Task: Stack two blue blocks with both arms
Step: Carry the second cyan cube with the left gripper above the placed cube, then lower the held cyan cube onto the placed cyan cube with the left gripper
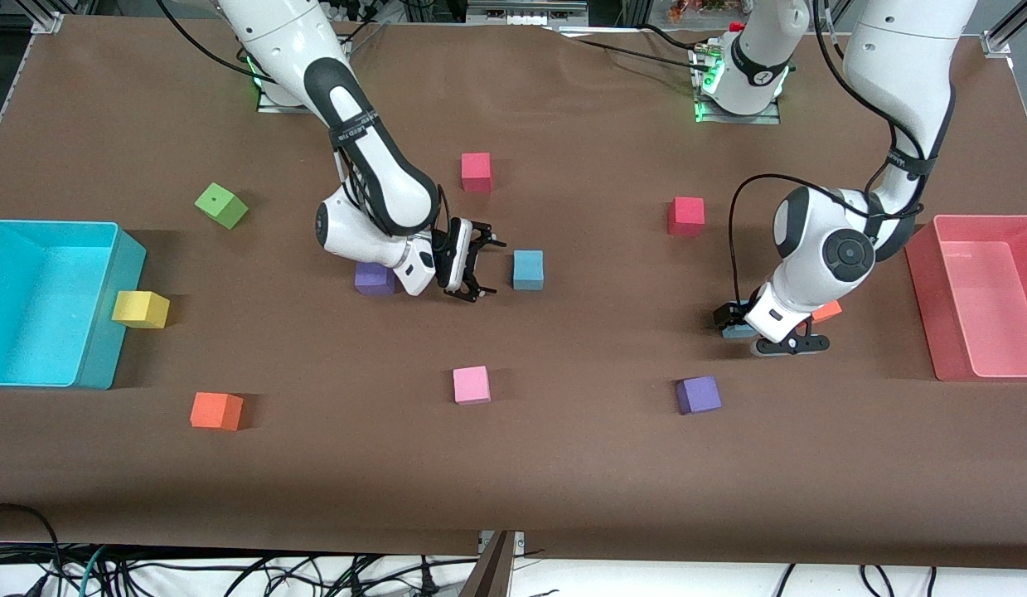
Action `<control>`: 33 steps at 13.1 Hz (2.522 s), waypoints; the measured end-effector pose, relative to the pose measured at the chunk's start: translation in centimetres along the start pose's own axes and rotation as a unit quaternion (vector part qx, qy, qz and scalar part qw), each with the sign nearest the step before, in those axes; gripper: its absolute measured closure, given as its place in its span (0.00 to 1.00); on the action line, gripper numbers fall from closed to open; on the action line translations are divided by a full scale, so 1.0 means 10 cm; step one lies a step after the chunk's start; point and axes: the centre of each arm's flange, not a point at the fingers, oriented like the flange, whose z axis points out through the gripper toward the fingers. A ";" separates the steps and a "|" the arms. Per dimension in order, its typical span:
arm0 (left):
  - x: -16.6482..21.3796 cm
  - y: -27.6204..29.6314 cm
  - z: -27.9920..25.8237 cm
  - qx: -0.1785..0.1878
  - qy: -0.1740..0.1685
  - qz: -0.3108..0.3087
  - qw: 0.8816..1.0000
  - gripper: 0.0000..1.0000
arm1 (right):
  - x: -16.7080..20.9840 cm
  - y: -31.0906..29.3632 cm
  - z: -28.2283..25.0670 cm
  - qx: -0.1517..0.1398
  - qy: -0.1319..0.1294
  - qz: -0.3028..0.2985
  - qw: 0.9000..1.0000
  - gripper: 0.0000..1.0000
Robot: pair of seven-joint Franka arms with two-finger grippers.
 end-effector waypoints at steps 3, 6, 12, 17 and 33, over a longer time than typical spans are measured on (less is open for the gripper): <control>-0.04 -0.01 0.05 0.001 -0.005 0.000 1.000 0.02 | -0.12 0.00 0.09 -0.001 0.030 -0.008 1.000 0.00; -0.09 0.01 0.10 0.003 -0.012 0.003 1.000 0.35 | -0.13 0.00 0.09 -0.001 0.033 -0.008 0.999 0.00; -0.03 0.08 -0.23 0.001 -0.002 0.008 1.000 0.43 | -0.14 0.03 0.07 -0.004 0.034 -0.010 0.999 0.00; -0.06 0.69 -1.39 0.005 -0.043 0.056 0.997 0.43 | -0.15 0.03 0.07 -0.003 0.034 -0.012 0.999 0.00; -1.20 3.83 -0.85 -0.050 -0.044 -0.024 0.997 0.43 | -0.16 0.05 0.06 -0.004 0.037 -0.009 0.999 0.00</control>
